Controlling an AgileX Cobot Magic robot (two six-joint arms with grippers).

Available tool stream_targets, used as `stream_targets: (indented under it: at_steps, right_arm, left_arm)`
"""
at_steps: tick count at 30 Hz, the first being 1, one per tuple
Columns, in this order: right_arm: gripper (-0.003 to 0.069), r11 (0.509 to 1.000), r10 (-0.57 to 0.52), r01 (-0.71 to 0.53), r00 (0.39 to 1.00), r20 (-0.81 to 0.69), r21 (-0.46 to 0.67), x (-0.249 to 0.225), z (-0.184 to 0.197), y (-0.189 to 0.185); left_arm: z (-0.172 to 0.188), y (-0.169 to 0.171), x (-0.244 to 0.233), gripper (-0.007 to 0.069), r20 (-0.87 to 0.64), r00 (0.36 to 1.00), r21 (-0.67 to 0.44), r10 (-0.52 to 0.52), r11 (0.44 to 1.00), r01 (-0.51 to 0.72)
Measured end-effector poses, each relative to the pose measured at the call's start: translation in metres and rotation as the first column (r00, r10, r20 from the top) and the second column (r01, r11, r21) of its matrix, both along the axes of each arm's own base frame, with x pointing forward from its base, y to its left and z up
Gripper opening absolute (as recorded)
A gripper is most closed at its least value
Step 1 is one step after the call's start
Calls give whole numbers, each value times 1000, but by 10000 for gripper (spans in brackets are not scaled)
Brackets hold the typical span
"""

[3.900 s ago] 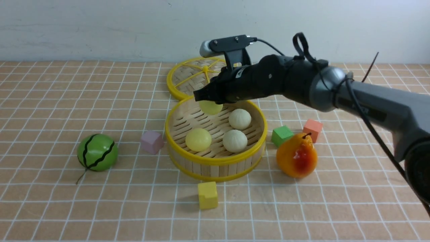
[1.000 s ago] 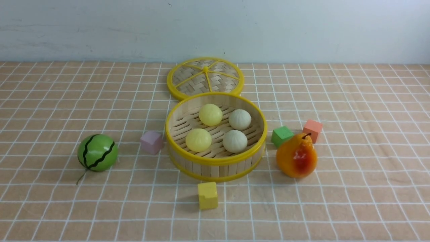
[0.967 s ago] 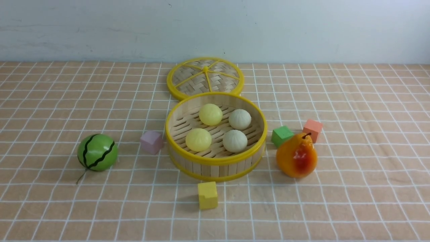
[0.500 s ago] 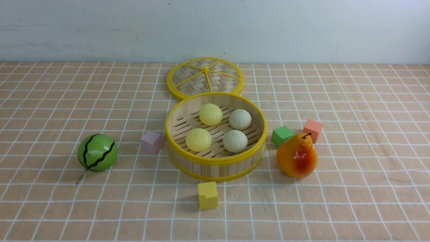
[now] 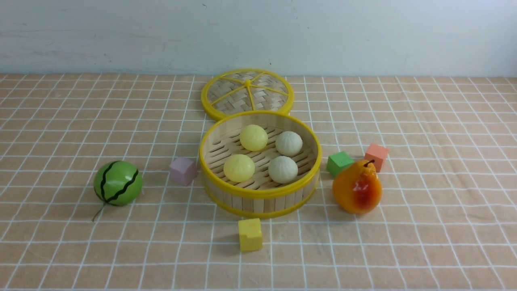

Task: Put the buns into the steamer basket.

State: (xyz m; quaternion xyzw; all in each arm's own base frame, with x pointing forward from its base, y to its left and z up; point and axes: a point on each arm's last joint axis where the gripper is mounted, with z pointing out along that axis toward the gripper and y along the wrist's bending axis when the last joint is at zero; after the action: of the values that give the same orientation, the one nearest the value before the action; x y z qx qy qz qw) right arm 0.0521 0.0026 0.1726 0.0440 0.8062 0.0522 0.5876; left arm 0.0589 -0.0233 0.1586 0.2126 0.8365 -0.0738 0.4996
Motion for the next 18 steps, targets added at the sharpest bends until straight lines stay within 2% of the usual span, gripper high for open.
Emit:
stream_targets:
  at_steps: [5,8,9,10,11,12,13,14,15,16,18]
  right_arm:
    - [31,1000,0,0,1000,0,0,0,0,0]
    - [31,1000,0,0,1000,0,0,0,0,0]
    - [31,1000,0,0,1000,0,0,0,0,0]
    - [31,1000,0,0,1000,0,0,0,0,0]
    - [31,1000,0,0,1000,0,0,0,0,0]
    - [31,1000,0,0,1000,0,0,0,0,0]
    - [31,1000,0,0,1000,0,0,0,0,0]
    - [31,1000,0,0,1000,0,0,0,0,0]
    - [31,1000,0,0,1000,0,0,0,0,0]
    - [31,1000,0,0,1000,0,0,0,0,0]
    - [33,1000,0,0,1000,0,0,0,0,0]
  left_arm:
    - [15,2,5,235,156,983,-114,95,990,-77]
    - [34,10,7,235,310,912,-291,268,940,-177]
    - [36,11,7,235,327,899,-312,290,931,-187]
    - [42,15,6,236,364,857,-372,363,901,-224]
    - [44,16,5,237,375,843,-395,386,889,-231]
    - [48,21,1,237,394,795,-465,461,846,-259]
    - [49,22,0,237,394,786,-482,477,835,-265]
    - [49,24,-2,237,368,761,-545,534,787,-289]
    - [49,25,-2,237,358,759,-556,544,777,-295]
    - [45,25,-2,237,285,769,-603,573,730,-321]
    - [39,24,-2,237,194,792,-631,579,692,-351]
